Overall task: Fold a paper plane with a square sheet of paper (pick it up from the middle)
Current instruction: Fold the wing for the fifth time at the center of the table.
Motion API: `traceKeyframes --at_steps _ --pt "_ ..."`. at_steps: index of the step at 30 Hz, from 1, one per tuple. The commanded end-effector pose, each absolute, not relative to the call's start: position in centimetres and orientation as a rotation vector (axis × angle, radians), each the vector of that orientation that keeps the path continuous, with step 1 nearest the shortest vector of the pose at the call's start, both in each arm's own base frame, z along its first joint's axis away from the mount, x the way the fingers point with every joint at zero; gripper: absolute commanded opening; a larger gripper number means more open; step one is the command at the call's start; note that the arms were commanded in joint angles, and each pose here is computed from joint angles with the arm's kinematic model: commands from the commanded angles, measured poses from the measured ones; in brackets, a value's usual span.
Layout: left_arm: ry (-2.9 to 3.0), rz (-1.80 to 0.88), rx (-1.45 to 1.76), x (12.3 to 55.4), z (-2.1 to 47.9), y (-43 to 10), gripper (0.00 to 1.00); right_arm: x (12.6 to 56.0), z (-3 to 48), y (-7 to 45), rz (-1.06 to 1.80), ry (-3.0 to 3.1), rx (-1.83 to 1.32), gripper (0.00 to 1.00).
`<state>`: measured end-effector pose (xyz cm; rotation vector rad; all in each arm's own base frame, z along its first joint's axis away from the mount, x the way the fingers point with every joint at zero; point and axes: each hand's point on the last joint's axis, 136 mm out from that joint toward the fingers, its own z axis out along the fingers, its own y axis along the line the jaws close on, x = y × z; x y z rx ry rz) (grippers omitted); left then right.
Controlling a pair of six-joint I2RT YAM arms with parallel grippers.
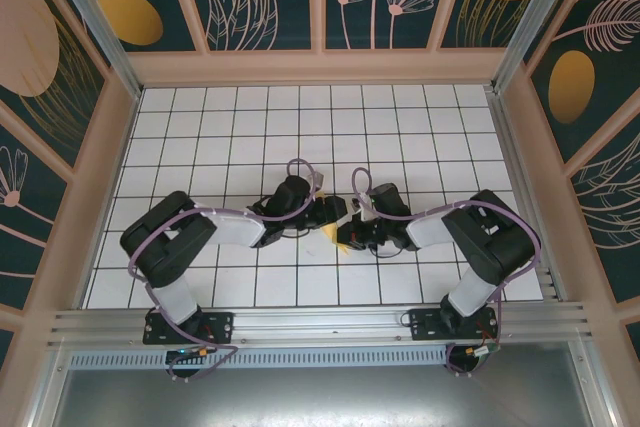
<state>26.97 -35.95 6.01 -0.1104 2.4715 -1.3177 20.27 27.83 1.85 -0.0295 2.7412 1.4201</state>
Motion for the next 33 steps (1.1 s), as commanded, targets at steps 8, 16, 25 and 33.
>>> traceKeyframes --at_steps 8,16,25,33 --pt "2.527 -1.25 -0.167 27.0 2.8 -35.3 0.51 19.7 0.1 26.8 1.357 2.79 0.045 0.06" --pt "2.688 -1.002 -0.302 26.1 -2.1 -32.3 0.46 21.0 4.5 27.4 1.349 2.657 -0.111 0.11" --pt "2.73 -0.938 -0.283 25.9 -3.0 -31.9 0.45 19.9 4.9 28.3 1.227 2.672 -0.332 0.09" --pt "2.74 -0.916 -0.277 25.8 -3.3 -31.7 0.44 19.9 1.6 27.3 1.065 2.782 -0.284 0.08"
